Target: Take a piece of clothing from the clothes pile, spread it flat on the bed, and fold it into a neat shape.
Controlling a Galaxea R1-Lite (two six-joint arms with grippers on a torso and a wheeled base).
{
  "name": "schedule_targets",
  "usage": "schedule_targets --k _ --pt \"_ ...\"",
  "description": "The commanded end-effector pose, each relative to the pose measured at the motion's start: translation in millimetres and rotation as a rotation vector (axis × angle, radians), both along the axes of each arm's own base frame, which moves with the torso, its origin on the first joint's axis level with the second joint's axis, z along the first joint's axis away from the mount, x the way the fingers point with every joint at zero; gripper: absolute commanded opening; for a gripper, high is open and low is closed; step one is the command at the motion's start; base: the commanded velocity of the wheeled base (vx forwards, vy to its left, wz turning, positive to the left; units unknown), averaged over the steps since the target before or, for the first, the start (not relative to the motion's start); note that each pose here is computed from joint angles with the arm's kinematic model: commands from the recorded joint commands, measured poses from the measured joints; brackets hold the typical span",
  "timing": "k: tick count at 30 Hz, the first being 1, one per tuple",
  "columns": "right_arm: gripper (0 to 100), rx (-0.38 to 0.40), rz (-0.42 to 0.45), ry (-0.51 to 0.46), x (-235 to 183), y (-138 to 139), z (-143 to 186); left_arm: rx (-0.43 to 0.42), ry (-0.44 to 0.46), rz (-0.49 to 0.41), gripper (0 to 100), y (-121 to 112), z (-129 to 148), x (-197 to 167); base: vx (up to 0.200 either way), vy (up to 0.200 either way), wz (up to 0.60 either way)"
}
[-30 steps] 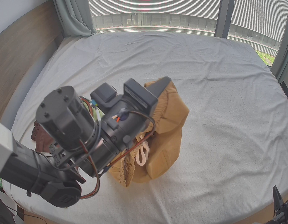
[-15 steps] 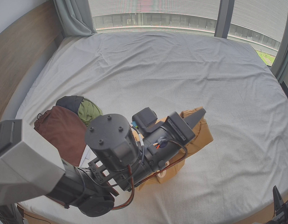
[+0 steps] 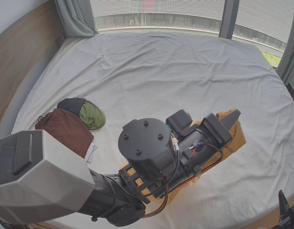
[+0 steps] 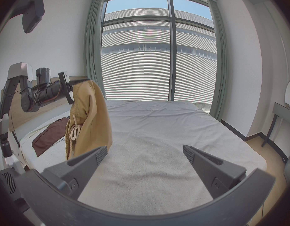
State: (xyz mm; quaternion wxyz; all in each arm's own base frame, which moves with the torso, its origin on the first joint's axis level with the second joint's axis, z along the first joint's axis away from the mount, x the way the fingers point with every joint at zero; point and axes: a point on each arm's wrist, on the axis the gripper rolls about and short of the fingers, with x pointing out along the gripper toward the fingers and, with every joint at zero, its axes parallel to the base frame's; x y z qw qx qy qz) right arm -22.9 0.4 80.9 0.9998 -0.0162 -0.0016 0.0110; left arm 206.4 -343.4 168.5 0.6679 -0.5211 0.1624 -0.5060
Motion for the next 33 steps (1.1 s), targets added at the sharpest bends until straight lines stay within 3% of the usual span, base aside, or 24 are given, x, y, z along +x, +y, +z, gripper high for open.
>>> schedule_targets --k 1,11,15,17,22,24,29,33 --pt "100 0.0 0.001 0.006 0.4 0.0 -4.2 -0.066 -0.027 -0.026 0 -3.3 22.4 -8.2 0.0 0.0 0.0" --pt "100 0.0 0.001 0.006 0.4 0.0 -4.2 -0.248 -0.073 -0.044 0 -1.9 76.3 -11.5 0.0 0.0 0.0" --pt "100 0.0 0.001 0.006 0.4 0.0 -4.2 -0.33 -0.083 -0.05 0 15.1 105.0 -17.0 0.0 0.0 0.0" --pt "100 0.0 0.001 0.007 0.5 0.0 -4.6 -0.321 -0.077 -0.029 0 23.3 104.6 -11.8 0.0 0.0 0.0" --pt "100 0.0 0.001 0.006 0.4 0.0 -4.2 -0.191 -0.015 0.035 0 36.1 62.5 5.1 0.0 0.0 0.0" --pt "100 0.0 0.001 0.006 0.4 0.0 -4.2 -0.081 0.026 0.089 0 49.5 23.0 16.2 0.0 0.0 0.0" --pt "100 0.0 0.001 0.006 0.4 0.0 -4.2 0.114 0.023 0.226 0 67.0 -49.3 47.9 0.0 0.0 0.0" --pt "100 0.0 0.001 0.006 0.4 0.0 -4.2 0.158 0.044 0.261 0 75.0 -63.6 56.3 0.0 0.0 0.0"
